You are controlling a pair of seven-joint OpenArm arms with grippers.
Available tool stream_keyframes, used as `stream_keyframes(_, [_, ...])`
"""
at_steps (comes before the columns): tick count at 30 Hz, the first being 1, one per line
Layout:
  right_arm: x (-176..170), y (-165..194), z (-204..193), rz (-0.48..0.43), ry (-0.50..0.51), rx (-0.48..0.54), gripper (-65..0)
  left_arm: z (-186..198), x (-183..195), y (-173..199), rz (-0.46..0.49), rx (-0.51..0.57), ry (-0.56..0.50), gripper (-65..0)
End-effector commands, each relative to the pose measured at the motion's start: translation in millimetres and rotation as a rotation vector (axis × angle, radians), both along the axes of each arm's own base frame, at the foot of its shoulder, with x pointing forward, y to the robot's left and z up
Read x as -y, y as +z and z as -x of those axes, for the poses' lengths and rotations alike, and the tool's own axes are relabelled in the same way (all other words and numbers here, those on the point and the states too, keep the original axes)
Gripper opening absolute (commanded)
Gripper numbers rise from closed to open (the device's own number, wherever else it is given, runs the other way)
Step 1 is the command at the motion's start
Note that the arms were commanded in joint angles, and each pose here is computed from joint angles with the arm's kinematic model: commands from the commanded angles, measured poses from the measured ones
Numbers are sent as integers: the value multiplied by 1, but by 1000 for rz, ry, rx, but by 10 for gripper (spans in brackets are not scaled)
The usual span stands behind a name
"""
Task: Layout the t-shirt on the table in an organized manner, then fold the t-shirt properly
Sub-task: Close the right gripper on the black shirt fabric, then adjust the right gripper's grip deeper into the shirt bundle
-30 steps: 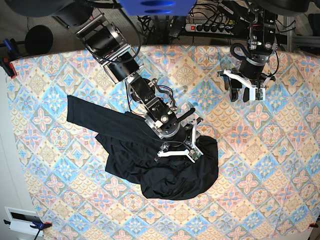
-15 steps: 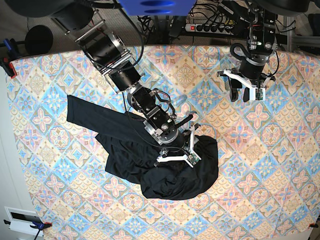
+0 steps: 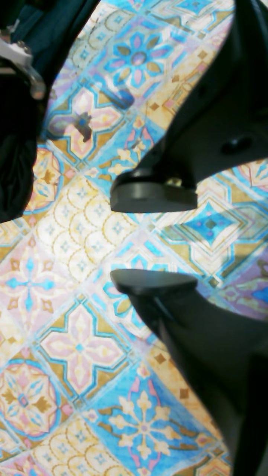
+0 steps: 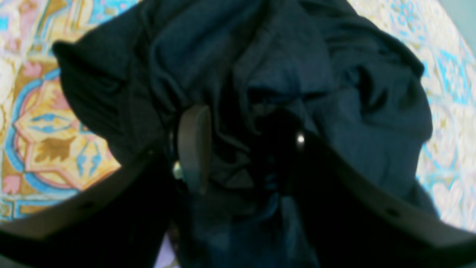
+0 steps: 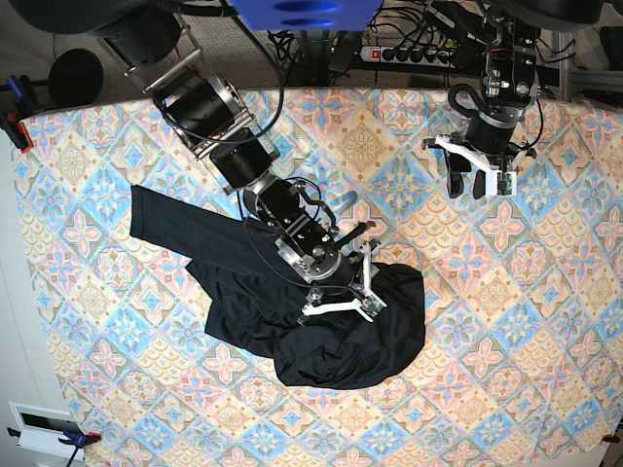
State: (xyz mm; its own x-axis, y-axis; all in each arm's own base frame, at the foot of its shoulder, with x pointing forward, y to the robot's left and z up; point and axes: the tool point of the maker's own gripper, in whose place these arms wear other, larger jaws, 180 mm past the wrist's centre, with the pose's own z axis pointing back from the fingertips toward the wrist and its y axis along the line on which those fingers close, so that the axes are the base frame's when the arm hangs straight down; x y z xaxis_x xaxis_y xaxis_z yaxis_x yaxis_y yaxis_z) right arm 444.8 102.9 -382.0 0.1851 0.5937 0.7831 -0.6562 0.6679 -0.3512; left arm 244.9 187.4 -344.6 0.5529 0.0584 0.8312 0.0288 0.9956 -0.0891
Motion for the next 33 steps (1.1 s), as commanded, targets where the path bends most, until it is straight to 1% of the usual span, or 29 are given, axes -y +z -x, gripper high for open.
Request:
stream_keyframes(1, [-13,30,-15,-35,20,77,-390,-6,-1,11,-8,44,-7,-407])
stream_keyframes(4, [-15,34,-18,-19,35,89,-390,-6,-1,11,-8,44,-7,-407])
stream_keyframes(9, [-14,40,-23,-20,32,101,-390,-6,-1,11,-9,44,-7,-407])
stream_keyframes(14, [-9,31,-24,-4,23,82,-391,-5,-1,11,-9,42,-7,-407])
stream_keyframes(17, [-11,33,-24,-16,30,93,-395,-5,-1,11,-9,42,-7,-407])
stream_keyframes(19, [-11,36,-26,-14,29,98,-431,-5,-1,11,-9,42,-7,-407])
stream_keyframes(23, [-10,38,-28,-14,28,103,-580,-5,-1,11,-9,42,-7,-407])
stream_keyframes(25, [-10,39,-29,-15,27,105,-643,-5,-1,11,-9,42,-7,-407])
stream_keyframes(33, [-10,46,-34,-12,25,117,-650,-5,-1,11,-9,42,-7,-407])
